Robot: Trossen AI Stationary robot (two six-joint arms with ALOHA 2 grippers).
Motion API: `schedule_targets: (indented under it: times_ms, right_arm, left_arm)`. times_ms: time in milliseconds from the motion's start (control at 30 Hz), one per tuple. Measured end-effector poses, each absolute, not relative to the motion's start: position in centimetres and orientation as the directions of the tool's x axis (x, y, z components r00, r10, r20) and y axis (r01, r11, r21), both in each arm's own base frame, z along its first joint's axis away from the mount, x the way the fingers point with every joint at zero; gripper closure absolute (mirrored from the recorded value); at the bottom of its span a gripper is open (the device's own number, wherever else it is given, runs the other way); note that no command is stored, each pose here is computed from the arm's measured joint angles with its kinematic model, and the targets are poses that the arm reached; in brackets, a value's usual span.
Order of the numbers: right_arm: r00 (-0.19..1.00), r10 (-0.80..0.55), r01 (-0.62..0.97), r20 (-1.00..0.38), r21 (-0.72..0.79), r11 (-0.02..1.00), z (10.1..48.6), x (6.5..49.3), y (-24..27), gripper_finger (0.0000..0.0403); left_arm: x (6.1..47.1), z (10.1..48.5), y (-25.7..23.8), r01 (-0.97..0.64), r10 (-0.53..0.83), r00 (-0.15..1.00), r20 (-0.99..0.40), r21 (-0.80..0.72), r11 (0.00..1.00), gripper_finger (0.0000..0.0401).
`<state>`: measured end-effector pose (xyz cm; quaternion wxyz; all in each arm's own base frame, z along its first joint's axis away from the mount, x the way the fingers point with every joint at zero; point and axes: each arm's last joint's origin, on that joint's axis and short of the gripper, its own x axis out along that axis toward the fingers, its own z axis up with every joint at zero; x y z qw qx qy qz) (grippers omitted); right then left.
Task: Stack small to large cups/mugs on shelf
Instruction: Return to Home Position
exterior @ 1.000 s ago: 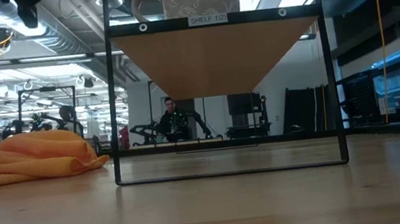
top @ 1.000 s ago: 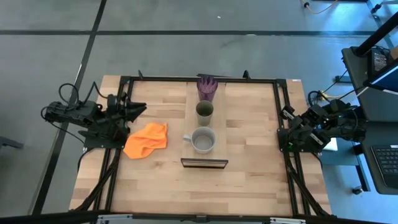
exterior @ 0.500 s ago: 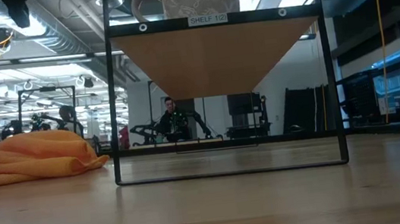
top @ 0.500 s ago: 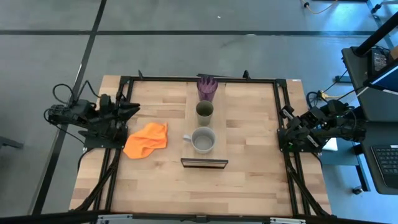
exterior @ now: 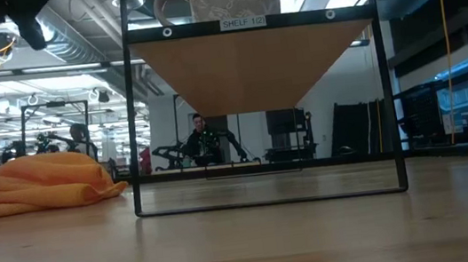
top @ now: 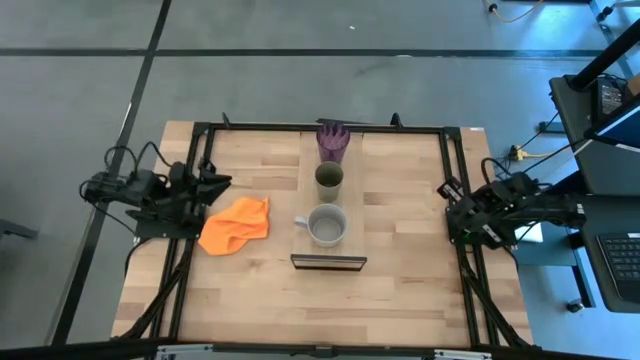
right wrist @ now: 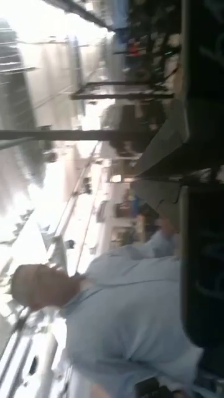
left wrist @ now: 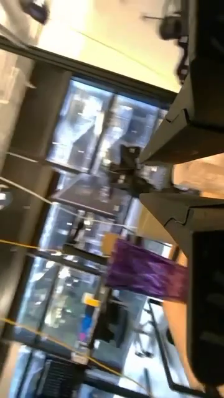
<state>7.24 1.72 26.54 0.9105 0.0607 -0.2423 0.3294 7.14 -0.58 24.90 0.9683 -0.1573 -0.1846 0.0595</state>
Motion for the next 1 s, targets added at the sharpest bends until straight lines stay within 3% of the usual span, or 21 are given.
schedule_targets:
  times_ms: [267, 533, 1000]
  right_arm:
    - [0.635, 0.555, -0.641, 0.538, -0.035, 0.767, 25.5, 7.3, 1.7, 0.0381]
    - [0.661, 0.508, -0.616, 0.552, 0.013, 0.788, 24.5, 7.6, 1.5, 0.0381]
    - [0.61, 0.526, -0.616, 0.592, -0.063, 0.785, 23.1, 7.5, 1.6, 0.0381]
  left_arm:
    - [8.4, 21.1, -1.0, 0.04, 0.139, 0.885, 0.445, -0.368, 0.929, 0.0326]
    - [8.3, 21.4, -1.0, 0.05, 0.137, 0.87, 0.473, -0.362, 0.931, 0.0324]
    - [8.3, 21.3, -1.0, 0.042, 0.143, 0.875, 0.462, -0.366, 0.93, 0.0326]
